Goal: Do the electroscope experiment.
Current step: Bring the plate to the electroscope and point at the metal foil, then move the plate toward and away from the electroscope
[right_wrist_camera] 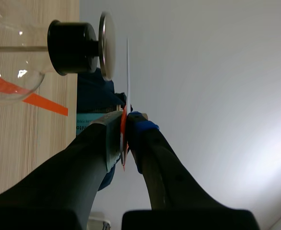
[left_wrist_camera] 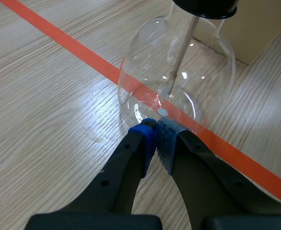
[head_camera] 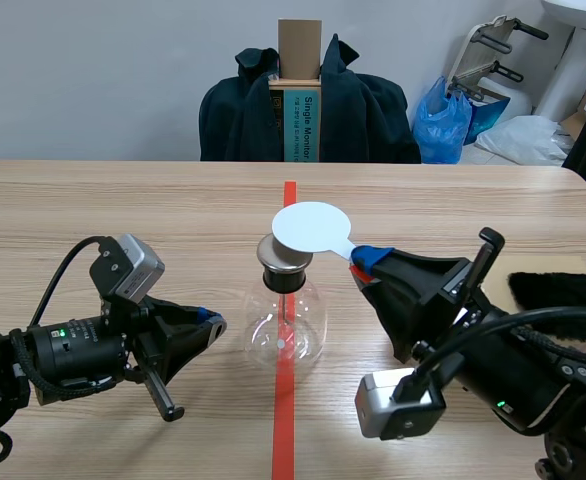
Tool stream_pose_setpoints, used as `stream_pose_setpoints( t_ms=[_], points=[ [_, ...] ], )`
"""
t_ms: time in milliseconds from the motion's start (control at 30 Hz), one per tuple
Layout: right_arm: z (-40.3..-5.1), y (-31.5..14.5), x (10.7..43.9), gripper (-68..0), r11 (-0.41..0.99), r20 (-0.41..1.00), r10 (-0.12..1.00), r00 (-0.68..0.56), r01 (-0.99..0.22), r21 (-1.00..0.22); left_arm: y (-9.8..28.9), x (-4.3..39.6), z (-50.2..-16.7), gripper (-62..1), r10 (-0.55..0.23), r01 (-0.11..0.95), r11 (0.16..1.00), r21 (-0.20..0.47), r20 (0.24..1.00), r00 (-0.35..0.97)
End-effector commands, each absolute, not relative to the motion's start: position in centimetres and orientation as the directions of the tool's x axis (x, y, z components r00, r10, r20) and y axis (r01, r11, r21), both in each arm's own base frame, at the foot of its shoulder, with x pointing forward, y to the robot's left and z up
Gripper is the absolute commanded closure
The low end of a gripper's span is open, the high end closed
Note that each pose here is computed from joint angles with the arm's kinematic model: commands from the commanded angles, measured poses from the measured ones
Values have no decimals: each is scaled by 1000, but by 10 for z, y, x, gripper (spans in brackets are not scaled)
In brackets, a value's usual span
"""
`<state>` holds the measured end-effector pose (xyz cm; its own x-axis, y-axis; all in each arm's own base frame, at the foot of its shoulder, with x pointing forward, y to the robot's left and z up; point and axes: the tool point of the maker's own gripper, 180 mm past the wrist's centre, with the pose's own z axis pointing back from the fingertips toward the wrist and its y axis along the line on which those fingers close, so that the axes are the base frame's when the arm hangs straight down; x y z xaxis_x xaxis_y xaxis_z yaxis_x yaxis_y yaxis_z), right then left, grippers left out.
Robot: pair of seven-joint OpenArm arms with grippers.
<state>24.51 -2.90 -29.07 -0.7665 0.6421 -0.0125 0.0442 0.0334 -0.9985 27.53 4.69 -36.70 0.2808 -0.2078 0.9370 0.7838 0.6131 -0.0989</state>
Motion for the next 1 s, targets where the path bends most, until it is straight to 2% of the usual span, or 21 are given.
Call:
stream_pose_setpoints(
  t_ms=[0,300,633,967],
  points=[
    [-282,-27,247,-8,40,-35,628,-777,77,-996,44,280,-358,-27,-180,782,615,-96,949,258],
    [-285,-18,235,-8,21,-55,564,-824,80,-997,44,280,-358,-27,-180,782,615,-96,949,258],
    [-286,-16,232,-8,19,-57,545,-836,81,-997,44,280,-358,-27,-180,782,615,-96,949,258],
    [-284,-29,250,-8,21,-48,647,-761,81,-997,44,280,-358,-27,-180,782,615,-96,949,258]
  ],
)
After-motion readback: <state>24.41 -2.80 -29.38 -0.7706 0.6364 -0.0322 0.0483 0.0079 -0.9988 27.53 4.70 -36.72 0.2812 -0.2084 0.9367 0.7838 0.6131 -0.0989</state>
